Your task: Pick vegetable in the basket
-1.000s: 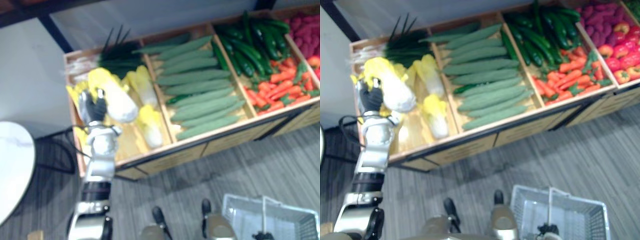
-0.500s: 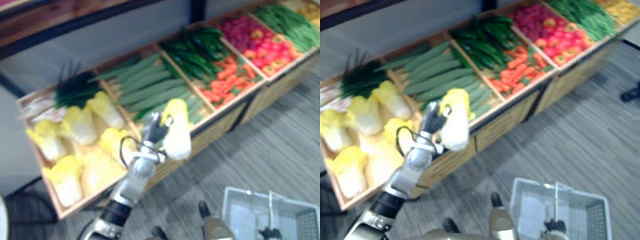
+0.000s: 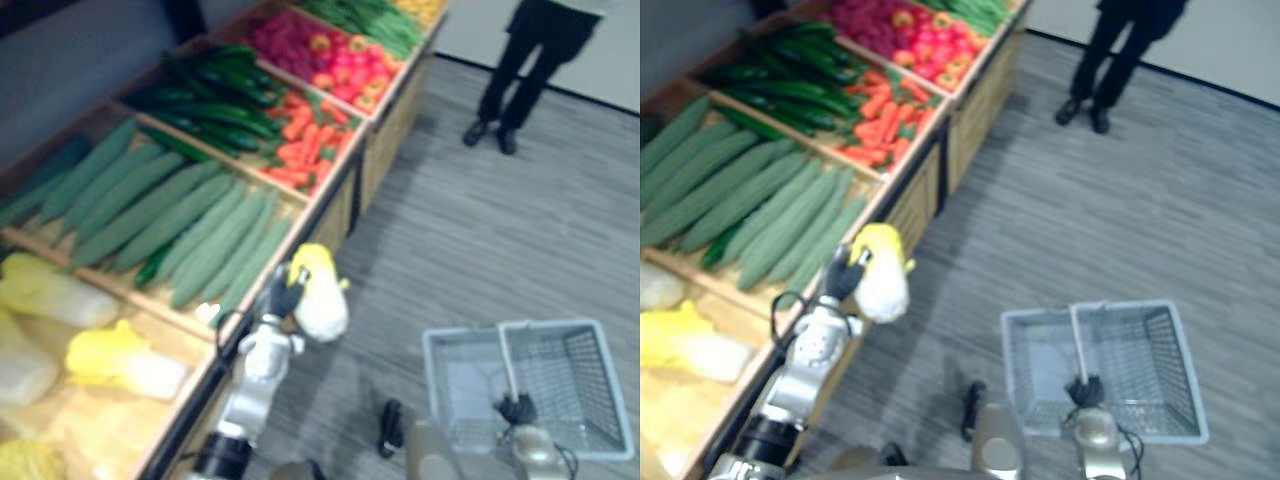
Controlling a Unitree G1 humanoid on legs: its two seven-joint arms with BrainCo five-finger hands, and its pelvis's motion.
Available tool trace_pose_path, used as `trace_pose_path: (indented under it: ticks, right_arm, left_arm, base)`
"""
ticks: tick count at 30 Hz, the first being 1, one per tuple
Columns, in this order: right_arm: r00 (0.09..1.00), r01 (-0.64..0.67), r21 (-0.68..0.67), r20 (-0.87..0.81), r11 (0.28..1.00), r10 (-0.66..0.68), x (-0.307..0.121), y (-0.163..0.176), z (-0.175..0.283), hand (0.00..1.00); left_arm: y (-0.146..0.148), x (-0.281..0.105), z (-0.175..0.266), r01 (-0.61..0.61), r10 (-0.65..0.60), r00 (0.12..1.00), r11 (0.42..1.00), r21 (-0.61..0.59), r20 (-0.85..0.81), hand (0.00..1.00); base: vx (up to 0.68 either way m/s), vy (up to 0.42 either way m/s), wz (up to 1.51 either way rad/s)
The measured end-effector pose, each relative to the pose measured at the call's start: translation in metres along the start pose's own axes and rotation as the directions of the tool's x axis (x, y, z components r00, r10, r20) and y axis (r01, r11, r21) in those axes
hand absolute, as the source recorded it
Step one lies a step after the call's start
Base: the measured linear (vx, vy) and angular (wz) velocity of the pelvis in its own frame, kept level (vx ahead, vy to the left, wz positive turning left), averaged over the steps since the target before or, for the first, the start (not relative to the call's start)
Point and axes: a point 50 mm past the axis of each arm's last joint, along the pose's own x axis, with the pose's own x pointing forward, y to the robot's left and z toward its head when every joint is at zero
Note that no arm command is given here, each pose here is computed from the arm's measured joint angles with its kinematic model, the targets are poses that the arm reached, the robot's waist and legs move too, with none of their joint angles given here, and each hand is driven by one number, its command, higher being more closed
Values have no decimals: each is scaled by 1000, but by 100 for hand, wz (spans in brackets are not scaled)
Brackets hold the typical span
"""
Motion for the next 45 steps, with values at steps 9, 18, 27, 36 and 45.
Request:
trace_pose_path:
  ticks: [9, 18, 27, 36, 45]
  right_arm:
    - [996, -59, -121, 62, 991, 67, 8, 12, 19, 100]
    - [979, -128, -204, 132, 971, 157, 3, 31, 35, 100]
    - [970, -134, -131, 183, 982, 157, 0, 39, 51, 100]
    - [947, -191, -77, 246, 979, 205, -8, 59, 68, 100]
    - [924, -257, -69, 274, 964, 266, -15, 74, 76, 100]
  left_arm:
    - [-8, -14, -17, 0, -5, 995, 999, -48, -97, 100]
    - [-40, -32, -38, 82, -113, 968, 987, -140, -224, 100]
    - [-81, -66, -47, 270, -328, 909, 934, -235, -258, 100]
    - [-117, -89, -43, 517, -558, 801, 828, -220, -216, 100]
    - [-140, -97, -36, 691, -699, 699, 715, -109, -155, 100]
  base:
    - [-102, -100, -116]
    - [-13, -137, -82]
    - [-64, 144, -34]
    - [27, 43, 0]
    - [4, 1, 0]
